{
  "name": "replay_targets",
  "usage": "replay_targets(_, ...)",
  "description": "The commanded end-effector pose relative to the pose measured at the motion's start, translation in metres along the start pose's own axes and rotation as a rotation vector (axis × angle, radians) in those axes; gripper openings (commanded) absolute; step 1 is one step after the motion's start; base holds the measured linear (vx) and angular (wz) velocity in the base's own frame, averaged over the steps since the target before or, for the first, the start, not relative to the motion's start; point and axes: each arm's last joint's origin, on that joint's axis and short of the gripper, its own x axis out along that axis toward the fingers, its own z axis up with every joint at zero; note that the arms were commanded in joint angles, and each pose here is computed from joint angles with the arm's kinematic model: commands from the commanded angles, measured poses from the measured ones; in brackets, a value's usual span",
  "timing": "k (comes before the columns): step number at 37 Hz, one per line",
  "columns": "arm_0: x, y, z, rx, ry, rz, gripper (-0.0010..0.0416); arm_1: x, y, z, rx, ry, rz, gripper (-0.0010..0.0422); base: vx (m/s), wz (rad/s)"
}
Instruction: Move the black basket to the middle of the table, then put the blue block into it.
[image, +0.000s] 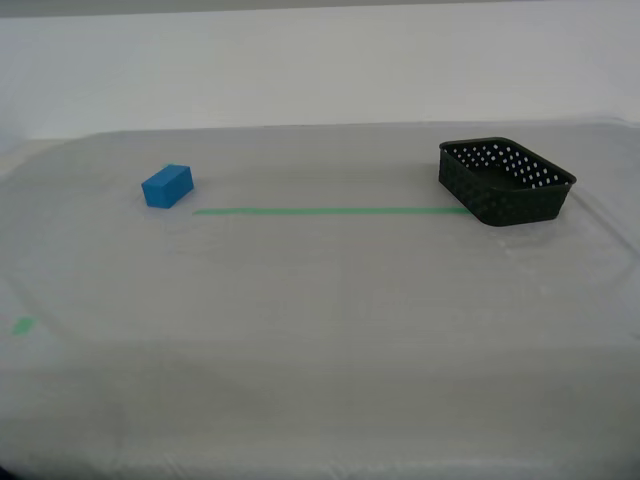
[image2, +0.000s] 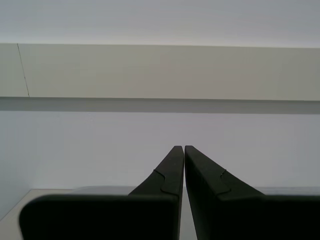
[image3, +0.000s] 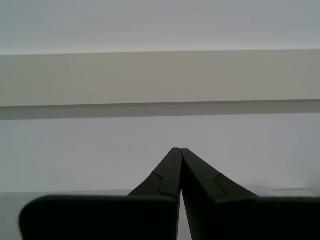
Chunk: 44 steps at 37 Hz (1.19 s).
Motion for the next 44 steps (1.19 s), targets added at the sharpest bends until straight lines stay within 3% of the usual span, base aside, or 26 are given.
replay_targets(1,0.0000,0.0001,0.0004,0.000,-0.003,0.002,0.0000,0.0000,-0.0001,0.0006,0.002,-0.005,0.000,0.0000,0.000,0.000)
replay_targets(44,0.0000,0.0001,0.0004,0.000,-0.003,0.002,0.0000,0.0000,-0.0001,0.0006,0.002,-0.005,0.000,0.0000,0.000,0.000)
